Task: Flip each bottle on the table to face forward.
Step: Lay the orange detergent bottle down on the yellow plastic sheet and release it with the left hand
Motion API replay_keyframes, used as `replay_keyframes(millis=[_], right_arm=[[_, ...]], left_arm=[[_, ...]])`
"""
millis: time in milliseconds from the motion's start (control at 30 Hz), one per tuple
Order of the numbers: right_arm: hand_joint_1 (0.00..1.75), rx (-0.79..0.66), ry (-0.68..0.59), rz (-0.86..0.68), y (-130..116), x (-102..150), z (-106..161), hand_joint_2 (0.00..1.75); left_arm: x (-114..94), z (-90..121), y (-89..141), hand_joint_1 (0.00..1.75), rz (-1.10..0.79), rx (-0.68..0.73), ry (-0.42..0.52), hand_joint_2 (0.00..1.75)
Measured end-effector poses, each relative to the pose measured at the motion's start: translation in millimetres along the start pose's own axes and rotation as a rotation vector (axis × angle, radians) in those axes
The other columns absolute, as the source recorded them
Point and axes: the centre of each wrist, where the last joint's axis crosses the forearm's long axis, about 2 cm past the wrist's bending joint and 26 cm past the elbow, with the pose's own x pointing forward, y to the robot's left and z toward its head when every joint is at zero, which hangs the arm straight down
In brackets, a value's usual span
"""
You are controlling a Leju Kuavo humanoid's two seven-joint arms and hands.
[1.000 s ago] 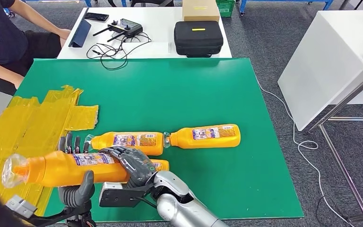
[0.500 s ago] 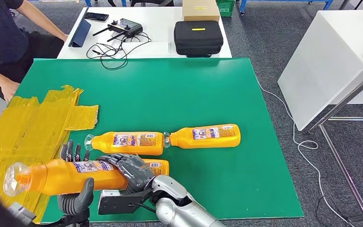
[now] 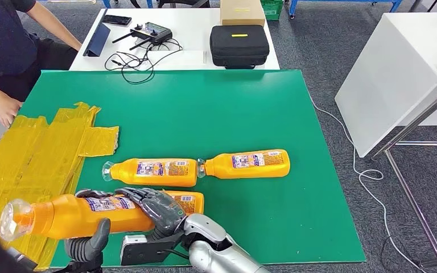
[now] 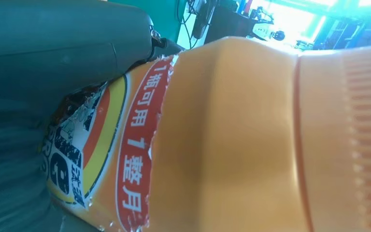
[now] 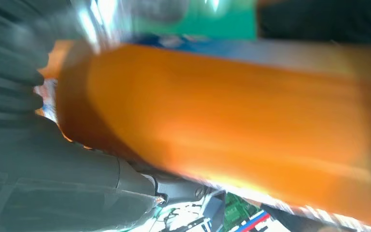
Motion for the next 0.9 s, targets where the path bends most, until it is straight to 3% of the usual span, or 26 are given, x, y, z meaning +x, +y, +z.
replay_keyframes(millis=[367, 533, 767, 900], right_arm=[[0.00, -0.156, -0.048, -0.176, -12, -11, 20, 0.00], [0.00, -0.232, -0.084, -0.210, -22, -11, 32, 0.00], [0.00, -0.295, -0.147, -0.222, -35, -8, 45, 0.00], [0.00, -0.314, -0.156, -0.205, -41, -8, 50, 0.00]], left_arm=[[17, -1, 16, 1.75, -0.152, 0.013, -0.016, 1.75], [43, -7, 34, 1.75, -0.381, 0.034, -0.056, 1.75], [91, -18, 73, 1.75, -0.837, 0.188, -0.150, 1.75], [107, -28, 88, 1.75, -1.025, 0.224, -0.187, 1.75]])
